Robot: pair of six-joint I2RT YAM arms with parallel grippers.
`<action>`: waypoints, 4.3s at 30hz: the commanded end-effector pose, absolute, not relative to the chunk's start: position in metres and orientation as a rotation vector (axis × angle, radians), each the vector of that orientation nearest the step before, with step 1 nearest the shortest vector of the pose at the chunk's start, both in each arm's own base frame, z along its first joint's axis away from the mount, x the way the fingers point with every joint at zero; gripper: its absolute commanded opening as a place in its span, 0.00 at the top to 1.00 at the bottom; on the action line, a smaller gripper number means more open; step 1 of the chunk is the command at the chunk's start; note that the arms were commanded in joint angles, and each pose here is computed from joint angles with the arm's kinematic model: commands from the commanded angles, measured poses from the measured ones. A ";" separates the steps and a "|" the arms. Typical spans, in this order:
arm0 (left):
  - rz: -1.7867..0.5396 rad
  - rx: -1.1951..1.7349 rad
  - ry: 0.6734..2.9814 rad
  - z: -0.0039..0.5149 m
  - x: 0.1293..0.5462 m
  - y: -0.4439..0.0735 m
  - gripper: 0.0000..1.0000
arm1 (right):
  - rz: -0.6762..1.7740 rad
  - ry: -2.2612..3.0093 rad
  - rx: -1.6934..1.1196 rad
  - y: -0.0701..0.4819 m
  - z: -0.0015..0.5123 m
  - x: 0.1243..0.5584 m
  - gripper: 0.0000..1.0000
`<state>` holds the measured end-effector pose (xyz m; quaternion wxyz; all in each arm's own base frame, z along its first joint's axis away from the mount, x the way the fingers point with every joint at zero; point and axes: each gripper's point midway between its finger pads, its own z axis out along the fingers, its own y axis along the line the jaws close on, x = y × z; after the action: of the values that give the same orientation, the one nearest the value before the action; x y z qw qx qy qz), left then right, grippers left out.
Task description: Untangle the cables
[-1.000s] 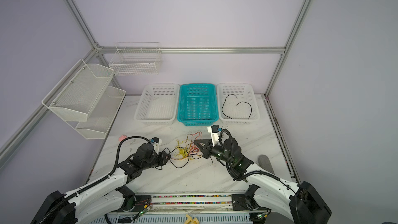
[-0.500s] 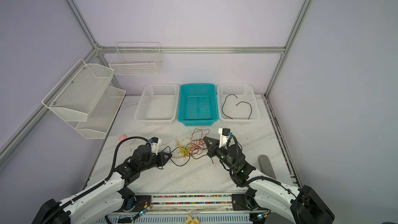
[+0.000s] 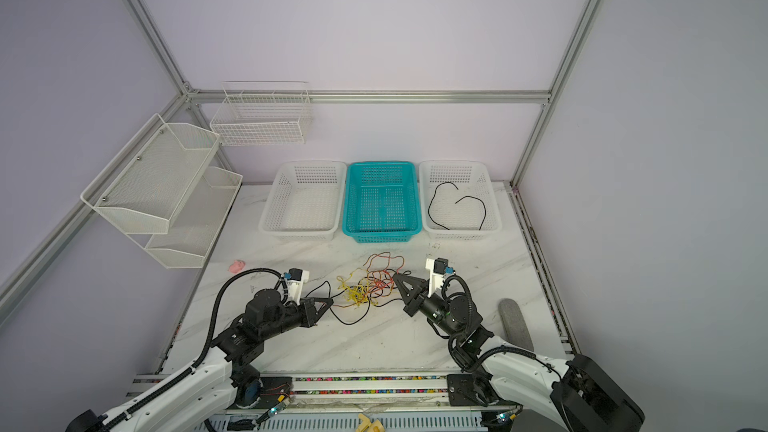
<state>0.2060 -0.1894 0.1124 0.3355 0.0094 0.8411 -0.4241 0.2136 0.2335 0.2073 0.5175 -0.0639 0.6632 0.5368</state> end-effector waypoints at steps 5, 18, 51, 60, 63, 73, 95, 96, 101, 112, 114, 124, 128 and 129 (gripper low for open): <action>-1.233 0.076 2.125 0.119 0.200 -0.201 1.00 | 1.350 1.447 -0.172 0.238 0.237 0.213 1.00; -1.173 0.055 2.197 0.100 0.201 -0.199 1.00 | 1.338 1.450 -0.177 0.261 0.263 0.233 1.00; -0.804 -0.198 2.398 0.074 0.221 -0.153 1.00 | 1.141 1.418 -0.198 0.194 0.366 0.188 1.00; -0.930 -0.174 2.192 0.136 0.226 -0.158 1.00 | 1.141 1.613 -0.288 0.219 0.301 0.193 1.00; -0.964 -0.155 2.162 0.152 0.226 -0.161 1.00 | 1.143 1.668 -0.307 0.226 0.287 0.196 0.94; -1.086 -0.085 2.061 0.211 0.226 -0.176 1.00 | 1.022 1.802 -0.330 0.236 0.275 0.216 0.47; -1.176 0.003 1.982 0.239 0.218 -0.185 1.00 | 0.991 2.023 -0.180 0.260 0.215 0.247 0.39; -1.171 0.004 1.974 0.240 0.218 -0.184 1.00 | 1.000 2.028 -0.174 0.263 0.214 0.248 0.39; -1.145 0.011 1.936 0.243 0.215 -0.178 1.00 | 1.002 2.042 -0.148 0.263 0.212 0.251 0.39; -1.216 0.042 1.897 0.244 0.214 -0.187 1.00 | 1.195 2.020 -0.126 0.282 0.206 0.257 0.42; -1.222 0.041 1.903 0.241 0.213 -0.188 1.00 | 1.236 1.978 -0.137 0.285 0.214 0.256 0.53; -1.201 0.036 1.987 0.208 0.213 -0.189 0.79 | 1.102 1.904 -0.143 0.270 0.244 0.265 1.00; -1.179 0.045 2.024 0.197 0.213 -0.189 0.65 | 0.988 1.930 -0.176 0.263 0.244 0.270 1.00; -1.172 0.049 2.030 0.195 0.212 -0.189 0.63 | 0.976 1.926 -0.183 0.262 0.246 0.270 1.00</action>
<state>0.2134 -0.1883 0.2042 0.3874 0.0086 0.7965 -0.4641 0.2654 0.2700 0.2318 0.4409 -0.0652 0.7865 0.4275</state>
